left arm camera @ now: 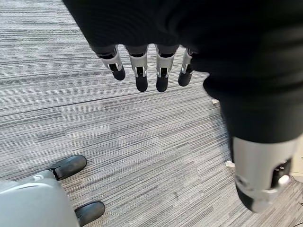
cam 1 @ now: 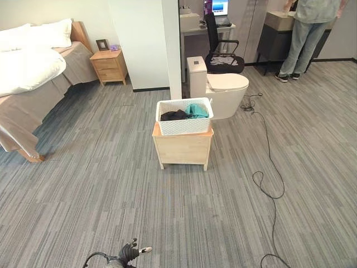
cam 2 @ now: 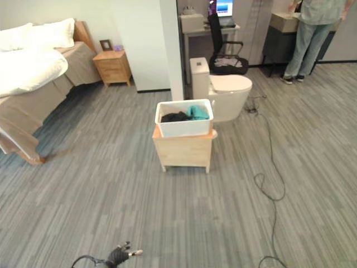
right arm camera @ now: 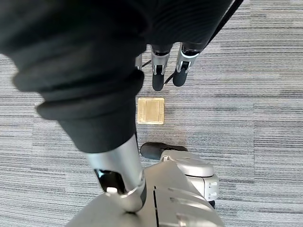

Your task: Grab the laundry basket,head to the washer,open it,put in the laundry and shut it.

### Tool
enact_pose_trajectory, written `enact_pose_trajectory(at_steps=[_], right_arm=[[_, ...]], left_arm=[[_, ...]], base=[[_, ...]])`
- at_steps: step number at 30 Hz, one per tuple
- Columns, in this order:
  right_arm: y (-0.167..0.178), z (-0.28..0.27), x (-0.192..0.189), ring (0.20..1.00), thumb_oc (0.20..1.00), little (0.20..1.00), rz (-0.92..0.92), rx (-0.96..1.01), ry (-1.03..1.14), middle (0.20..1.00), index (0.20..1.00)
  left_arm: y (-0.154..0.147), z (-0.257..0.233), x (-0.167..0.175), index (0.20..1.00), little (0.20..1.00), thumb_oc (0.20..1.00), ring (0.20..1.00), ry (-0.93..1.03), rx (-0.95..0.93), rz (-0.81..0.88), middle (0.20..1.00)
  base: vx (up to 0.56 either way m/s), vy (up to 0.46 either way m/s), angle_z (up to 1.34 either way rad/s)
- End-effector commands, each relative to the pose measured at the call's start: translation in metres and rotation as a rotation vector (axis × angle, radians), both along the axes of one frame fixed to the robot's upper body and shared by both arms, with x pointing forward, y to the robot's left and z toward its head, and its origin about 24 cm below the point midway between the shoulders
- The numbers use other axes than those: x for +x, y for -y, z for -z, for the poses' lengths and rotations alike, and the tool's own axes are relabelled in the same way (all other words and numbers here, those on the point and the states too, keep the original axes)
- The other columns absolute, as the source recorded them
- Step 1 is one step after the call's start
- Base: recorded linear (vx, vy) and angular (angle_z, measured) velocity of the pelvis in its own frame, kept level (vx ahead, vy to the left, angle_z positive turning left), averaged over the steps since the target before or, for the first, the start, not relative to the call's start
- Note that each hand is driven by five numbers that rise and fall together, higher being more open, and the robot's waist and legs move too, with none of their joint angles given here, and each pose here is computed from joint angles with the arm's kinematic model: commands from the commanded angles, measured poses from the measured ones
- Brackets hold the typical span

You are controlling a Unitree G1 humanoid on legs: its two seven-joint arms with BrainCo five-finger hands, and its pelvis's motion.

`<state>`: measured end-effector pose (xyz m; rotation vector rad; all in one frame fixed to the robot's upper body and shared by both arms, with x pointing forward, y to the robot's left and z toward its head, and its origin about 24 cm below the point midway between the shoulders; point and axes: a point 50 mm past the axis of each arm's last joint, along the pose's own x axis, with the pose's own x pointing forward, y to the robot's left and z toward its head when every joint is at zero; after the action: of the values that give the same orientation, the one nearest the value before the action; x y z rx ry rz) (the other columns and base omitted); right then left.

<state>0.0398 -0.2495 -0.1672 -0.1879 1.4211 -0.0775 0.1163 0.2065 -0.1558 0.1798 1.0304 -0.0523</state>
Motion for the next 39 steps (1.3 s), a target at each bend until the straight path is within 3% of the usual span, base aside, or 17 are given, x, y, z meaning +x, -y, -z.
enact_pose_trajectory(at_steps=[1,31,39], right_arm=[[-0.001,0.001,-0.009,1.0,1.0,1.0,0.018,0.003,-0.047,1.0,1.0],[0.014,-0.003,-0.017,1.0,1.0,1.0,0.133,-0.035,-0.058,1.0,1.0],[0.023,-0.007,-0.001,1.0,1.0,1.0,0.117,-0.054,-0.008,1.0,1.0]], left_arm=[[-0.001,-0.004,0.014,1.0,1.0,1.0,1.0,0.037,0.007,0.026,1.0],[0.0,-0.001,0.009,1.0,1.0,1.0,1.0,0.036,-0.109,-0.221,1.0],[0.005,-0.006,0.021,1.0,1.0,1.0,1.0,0.091,-0.148,-0.229,1.0]], base=[[0.0,0.0,0.0],[0.01,-0.064,0.08],[0.08,-0.063,0.27]])
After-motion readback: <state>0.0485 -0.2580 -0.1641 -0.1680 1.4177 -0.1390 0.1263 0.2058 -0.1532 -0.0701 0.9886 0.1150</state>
